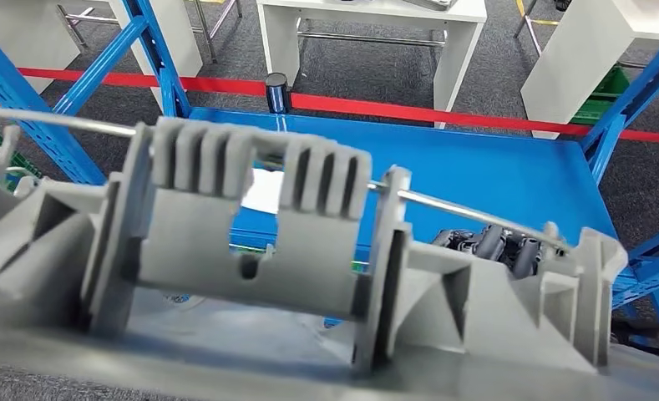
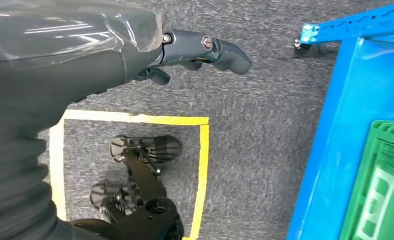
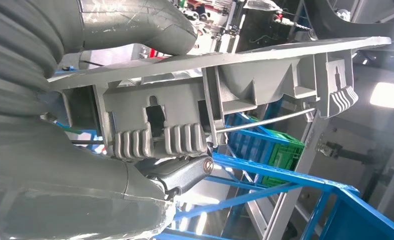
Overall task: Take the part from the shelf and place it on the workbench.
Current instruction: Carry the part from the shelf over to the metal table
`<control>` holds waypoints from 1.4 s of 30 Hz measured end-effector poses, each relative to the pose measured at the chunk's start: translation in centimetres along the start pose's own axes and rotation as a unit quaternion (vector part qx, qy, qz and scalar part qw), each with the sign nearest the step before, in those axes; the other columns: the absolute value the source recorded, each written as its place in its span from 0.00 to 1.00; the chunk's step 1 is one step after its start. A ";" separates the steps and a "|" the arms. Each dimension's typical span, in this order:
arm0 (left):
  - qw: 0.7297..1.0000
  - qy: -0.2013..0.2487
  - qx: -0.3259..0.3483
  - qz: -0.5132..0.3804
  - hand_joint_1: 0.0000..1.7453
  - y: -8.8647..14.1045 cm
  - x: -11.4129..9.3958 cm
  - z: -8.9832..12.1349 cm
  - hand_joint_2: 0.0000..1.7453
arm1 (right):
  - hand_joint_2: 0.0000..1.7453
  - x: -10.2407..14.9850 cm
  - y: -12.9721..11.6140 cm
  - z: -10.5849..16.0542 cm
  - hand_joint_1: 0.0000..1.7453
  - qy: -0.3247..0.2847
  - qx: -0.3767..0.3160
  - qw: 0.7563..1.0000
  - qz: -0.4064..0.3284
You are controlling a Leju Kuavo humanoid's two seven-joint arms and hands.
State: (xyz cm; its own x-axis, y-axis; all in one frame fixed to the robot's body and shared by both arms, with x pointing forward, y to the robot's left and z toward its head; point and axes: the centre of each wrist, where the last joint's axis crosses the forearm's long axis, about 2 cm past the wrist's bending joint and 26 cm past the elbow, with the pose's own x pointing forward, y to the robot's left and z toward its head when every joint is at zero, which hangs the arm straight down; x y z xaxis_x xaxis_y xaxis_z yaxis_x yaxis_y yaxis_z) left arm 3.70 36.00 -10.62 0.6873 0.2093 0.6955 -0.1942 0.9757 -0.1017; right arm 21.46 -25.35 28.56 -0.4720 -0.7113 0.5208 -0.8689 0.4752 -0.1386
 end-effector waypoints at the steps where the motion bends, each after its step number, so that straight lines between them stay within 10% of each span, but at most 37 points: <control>1: 1.000 0.003 0.002 -0.001 0.00 0.0 -0.2 0.2 1.00 | 1.00 0.0 0.0 0.0 1.00 0.004 0.000 1.000 0.004; 28: 0.993 0.113 0.013 -0.024 0.00 -0.2 -3.6 2.9 1.00 | 1.00 0.6 1.1 3.2 1.00 0.075 -0.005 0.997 -0.003; 42: 0.995 0.093 0.004 -0.017 0.00 -1.0 -3.4 2.5 1.00 | 1.00 1.5 0.6 3.7 1.00 0.104 0.010 0.994 0.037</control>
State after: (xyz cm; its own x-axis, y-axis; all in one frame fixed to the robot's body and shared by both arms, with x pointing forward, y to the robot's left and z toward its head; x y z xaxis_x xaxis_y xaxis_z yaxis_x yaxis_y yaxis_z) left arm -0.22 34.15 -11.09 0.8114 0.1855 0.5543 -0.1740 0.9820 -0.0739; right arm 19.68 -28.04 26.08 -0.4950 -0.5510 0.6718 -0.8369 0.5104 -0.1980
